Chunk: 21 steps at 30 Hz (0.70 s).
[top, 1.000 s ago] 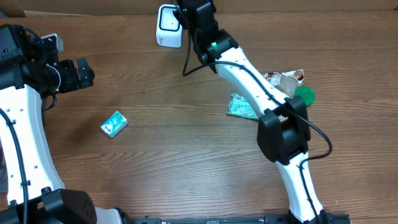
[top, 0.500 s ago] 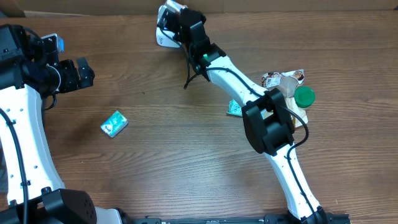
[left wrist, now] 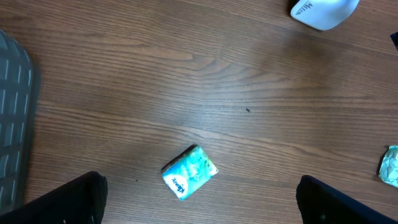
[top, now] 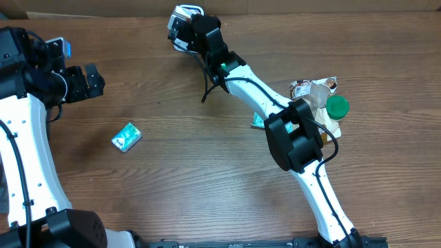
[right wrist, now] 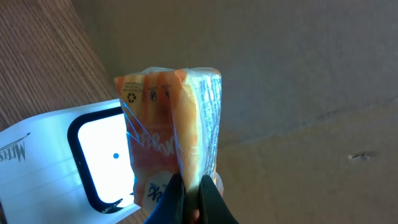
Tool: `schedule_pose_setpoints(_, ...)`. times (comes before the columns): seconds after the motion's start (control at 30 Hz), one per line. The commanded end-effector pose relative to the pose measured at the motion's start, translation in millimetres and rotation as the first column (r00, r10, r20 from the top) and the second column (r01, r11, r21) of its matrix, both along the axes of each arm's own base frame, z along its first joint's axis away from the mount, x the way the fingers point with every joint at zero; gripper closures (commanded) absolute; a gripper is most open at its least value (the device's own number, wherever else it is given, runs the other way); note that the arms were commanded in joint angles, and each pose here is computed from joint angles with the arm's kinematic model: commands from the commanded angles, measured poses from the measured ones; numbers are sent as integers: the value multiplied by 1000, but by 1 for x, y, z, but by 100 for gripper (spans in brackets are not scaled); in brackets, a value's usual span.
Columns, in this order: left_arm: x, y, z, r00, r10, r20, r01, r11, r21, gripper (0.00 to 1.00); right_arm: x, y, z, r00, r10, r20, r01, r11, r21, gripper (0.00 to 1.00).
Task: Scan the item barcode
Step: 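Hold the orange tissue pack in front of the white scanner, then carry the orange pack right and release it on the wipes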
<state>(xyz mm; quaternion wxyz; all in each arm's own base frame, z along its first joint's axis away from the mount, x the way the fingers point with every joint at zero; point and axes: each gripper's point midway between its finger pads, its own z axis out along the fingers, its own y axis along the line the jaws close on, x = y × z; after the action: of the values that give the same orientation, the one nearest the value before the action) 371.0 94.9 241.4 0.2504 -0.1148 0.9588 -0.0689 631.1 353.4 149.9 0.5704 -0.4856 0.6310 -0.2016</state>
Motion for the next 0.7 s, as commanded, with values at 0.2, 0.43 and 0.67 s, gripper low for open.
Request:
schedule_pose_setpoints(0.2,0,-1,3,1000,-27,13,26,1000,14,0,-9,3,49,999,-39,7,37,990,139,96)
schedule_pose_setpoints(0.43,0,-1,3,1000,-27,13,26,1000,14,0,-44,-16,129,985,-77,-152,132,910,394,96)
schedule_pose_setpoints(0.67,0,-1,3,1000,-27,13,27,1000,13,0,-123,-51,183,865,-26,-501,366,715,595,96)
